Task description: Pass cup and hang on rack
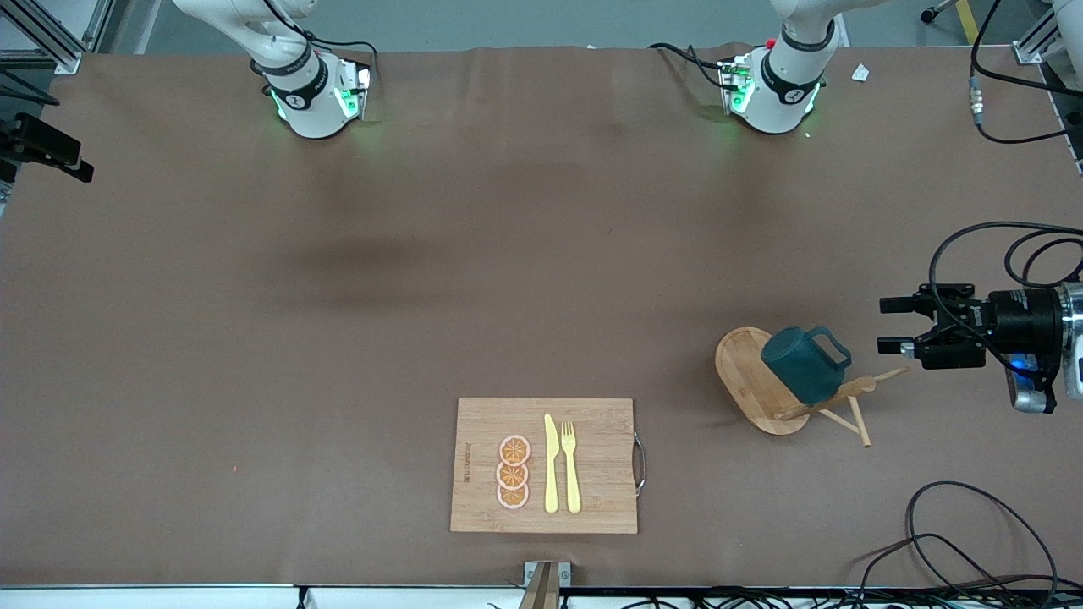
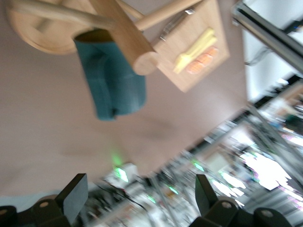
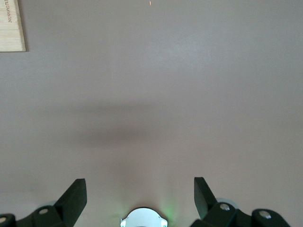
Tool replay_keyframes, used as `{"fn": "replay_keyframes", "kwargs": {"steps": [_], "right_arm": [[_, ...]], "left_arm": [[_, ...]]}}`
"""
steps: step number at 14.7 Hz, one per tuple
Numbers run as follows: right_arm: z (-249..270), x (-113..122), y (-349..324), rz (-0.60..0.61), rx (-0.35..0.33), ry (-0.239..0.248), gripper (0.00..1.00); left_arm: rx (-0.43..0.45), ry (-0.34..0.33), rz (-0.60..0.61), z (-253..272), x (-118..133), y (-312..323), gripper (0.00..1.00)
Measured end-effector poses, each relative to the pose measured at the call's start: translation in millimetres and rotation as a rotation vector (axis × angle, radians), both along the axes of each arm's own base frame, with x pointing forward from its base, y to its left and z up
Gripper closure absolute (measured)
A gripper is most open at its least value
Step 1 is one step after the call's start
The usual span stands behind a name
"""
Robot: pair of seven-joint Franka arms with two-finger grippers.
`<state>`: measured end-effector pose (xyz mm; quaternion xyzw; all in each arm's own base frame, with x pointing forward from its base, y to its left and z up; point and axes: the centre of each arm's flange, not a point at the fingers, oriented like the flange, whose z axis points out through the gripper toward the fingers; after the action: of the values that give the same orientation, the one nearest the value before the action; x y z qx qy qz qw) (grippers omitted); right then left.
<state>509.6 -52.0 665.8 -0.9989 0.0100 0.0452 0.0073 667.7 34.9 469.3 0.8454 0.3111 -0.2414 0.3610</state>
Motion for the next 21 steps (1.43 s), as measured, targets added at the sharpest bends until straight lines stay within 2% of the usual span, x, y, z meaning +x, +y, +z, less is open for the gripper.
{"fn": "replay_keyframes", "kwargs": {"steps": [4,10,12,15,21], "right_arm": [[0.1,0.0,-0.9,0.000,-0.007,-0.001,0.00],[0.1,0.1,-0.6,0.001,-0.007,-0.001,0.00],[0.2,0.1,-0.5,0.001,-0.007,-0.001,0.00],[0.2,0.2,-0.4,0.001,-0.008,-0.001,0.00],[0.8,1.3,3.2,0.009,-0.008,-0.009,0.00]], "left_arm": [[0.255,-0.101,-0.170,41.9,-9.7,-33.5,0.00],[0.594,-0.341,-0.470,93.7,-23.1,-27.3,0.00],[0.646,-0.400,-0.535,111.6,-27.9,-29.7,0.00],[0.665,-0.466,-0.587,129.6,-32.8,-32.1,0.00],[0.670,-0.524,-0.636,151.1,-42.4,-67.5,0.00]]}}
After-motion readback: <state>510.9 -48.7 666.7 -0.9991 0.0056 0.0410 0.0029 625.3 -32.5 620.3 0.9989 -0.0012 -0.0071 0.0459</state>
